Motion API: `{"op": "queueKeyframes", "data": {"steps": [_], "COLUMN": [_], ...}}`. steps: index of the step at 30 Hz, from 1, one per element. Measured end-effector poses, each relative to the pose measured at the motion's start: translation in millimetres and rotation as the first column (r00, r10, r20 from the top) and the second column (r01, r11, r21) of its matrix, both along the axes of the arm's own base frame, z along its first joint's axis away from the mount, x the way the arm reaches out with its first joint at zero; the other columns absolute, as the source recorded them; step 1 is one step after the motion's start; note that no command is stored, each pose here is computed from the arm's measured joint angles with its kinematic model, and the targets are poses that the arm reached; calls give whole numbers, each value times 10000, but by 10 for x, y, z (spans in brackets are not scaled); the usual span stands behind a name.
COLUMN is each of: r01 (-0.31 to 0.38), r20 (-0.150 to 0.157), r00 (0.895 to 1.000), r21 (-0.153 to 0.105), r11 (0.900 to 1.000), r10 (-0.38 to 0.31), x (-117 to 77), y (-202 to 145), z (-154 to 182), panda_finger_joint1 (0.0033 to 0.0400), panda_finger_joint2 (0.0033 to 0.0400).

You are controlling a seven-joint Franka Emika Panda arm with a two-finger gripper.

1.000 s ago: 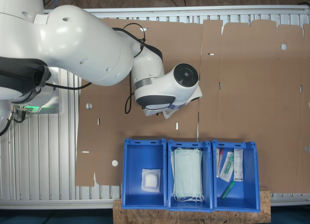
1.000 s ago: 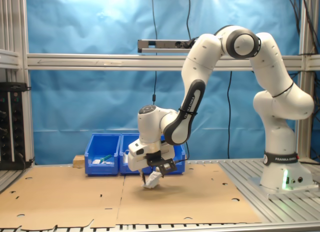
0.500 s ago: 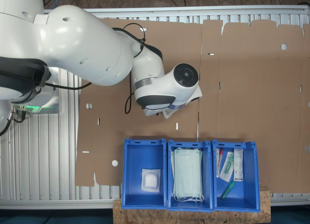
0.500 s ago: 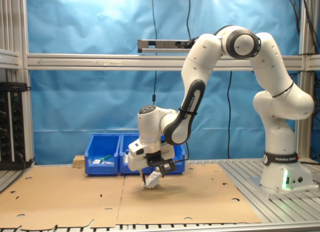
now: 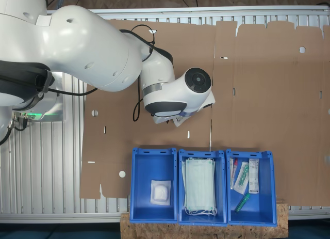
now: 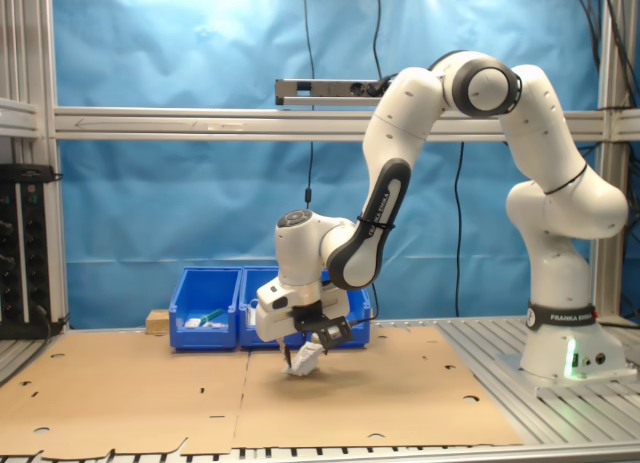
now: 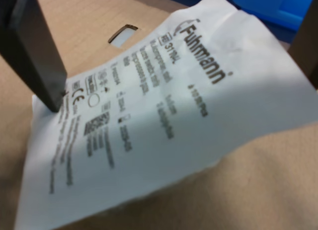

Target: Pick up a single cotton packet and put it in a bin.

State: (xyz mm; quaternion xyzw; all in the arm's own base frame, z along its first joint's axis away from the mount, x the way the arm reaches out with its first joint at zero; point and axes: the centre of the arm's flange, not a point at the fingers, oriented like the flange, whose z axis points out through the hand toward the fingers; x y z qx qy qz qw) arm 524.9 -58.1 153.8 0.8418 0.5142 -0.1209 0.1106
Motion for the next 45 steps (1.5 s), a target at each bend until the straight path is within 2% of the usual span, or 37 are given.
{"op": "queueKeyframes", "data": {"steps": [21, 22, 30, 31, 36, 37, 42, 43, 45], "r01": [0, 0, 0, 0, 0, 0, 0, 0, 0], "r20": [-1, -1, -1, -1, -1, -1, -1, -1, -1], "r00": [10000, 10000, 10000, 10000, 10000, 10000, 10000, 10000, 10000], "r21": [0, 0, 0, 0, 0, 0, 0, 0, 0], "r11": [10000, 10000, 10000, 10000, 10000, 10000, 10000, 10000, 10000], "r10": [0, 0, 0, 0, 0, 0, 0, 0, 0], "x": [0, 0, 0, 0, 0, 0, 0, 0, 0], "y": [0, 0, 0, 0, 0, 0, 0, 0, 0], "z": [0, 0, -1, 0, 0, 0, 0, 0, 0], "panda_finger_joint1": [400, 362, 362, 192, 192, 105, 105, 43, 43], "panda_finger_joint2": [400, 362, 362, 192, 192, 105, 105, 43, 43]}}
